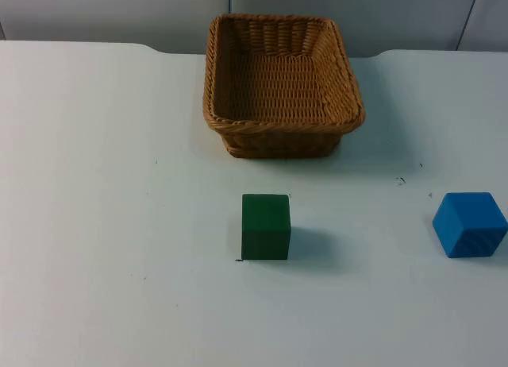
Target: Pick up the basket with the left hand and place the blue cube into the basket with the right hand.
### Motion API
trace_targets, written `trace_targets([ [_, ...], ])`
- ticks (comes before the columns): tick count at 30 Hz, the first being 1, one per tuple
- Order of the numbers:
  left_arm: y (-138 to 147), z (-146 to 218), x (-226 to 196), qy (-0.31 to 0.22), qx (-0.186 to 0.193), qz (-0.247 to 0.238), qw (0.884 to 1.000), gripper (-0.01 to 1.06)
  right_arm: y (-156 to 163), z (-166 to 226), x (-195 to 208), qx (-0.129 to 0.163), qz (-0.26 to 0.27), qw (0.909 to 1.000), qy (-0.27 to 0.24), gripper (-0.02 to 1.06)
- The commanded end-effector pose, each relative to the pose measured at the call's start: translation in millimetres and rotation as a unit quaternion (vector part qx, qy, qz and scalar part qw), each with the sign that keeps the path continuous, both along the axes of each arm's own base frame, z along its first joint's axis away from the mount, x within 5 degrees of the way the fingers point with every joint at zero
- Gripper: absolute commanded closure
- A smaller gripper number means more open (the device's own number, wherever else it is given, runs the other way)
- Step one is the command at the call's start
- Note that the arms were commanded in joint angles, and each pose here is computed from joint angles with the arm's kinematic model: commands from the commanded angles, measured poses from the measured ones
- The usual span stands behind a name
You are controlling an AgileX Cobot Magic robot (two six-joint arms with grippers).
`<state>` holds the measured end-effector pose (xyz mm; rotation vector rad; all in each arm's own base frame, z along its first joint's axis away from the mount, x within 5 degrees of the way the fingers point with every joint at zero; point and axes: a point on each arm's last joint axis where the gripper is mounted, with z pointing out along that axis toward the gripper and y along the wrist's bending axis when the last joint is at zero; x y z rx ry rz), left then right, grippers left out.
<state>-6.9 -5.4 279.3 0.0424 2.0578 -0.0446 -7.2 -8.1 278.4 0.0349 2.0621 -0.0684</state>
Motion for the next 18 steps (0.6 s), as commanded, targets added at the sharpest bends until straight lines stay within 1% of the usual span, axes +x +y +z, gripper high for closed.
trace_targets([
  [1, -0.8, 4.0, -1.8, -0.013, -0.005, -0.003, 1.0, 0.0, 0.3, 4.0, -2.1, -0.001, -0.001, 1.0, -0.009, 0.0],
  [2, -1.0, 6.9, -3.1, -0.018, -0.006, -0.004, 1.0, 0.0, 0.5, 7.5, 1.2, 0.0, -0.001, 1.0, 0.002, 0.0],
  [7, -1.5, 15.0, -6.8, -0.033, -0.009, -0.005, 0.999, 0.0, 1.1, 19.3, 10.6, 0.001, 0.001, 0.9999, 0.013, 0.0],
  [10, -3.3, 18.3, -1.9, -0.024, -0.019, -0.011, 0.999, 0.0, 1.3, 29.5, 17.6, 0.001, 0.002, 0.9999, 0.016, 0.0],
  [14, -8.4, 21.5, 15.6, 0.008, -0.05, -0.027, 0.998, 0.0, 1.5, 45.5, 30.7, -0.004, 0.004, 0.9998, 0.018, 0.0],
  [15, -8.4, 21.5, 15.6, 0.008, -0.05, -0.027, 0.998, 0.0, 1.5, 45.5, 30.7, -0.004, 0.004, 0.9998, 0.018, 0.0],
  [18, -12.7, 23.3, 32.5, 0.036, -0.08, -0.037, 0.995, 0.0, 1.1, 54.1, 41.8, -0.011, 0.004, 0.9995, 0.03, 0.0],
])
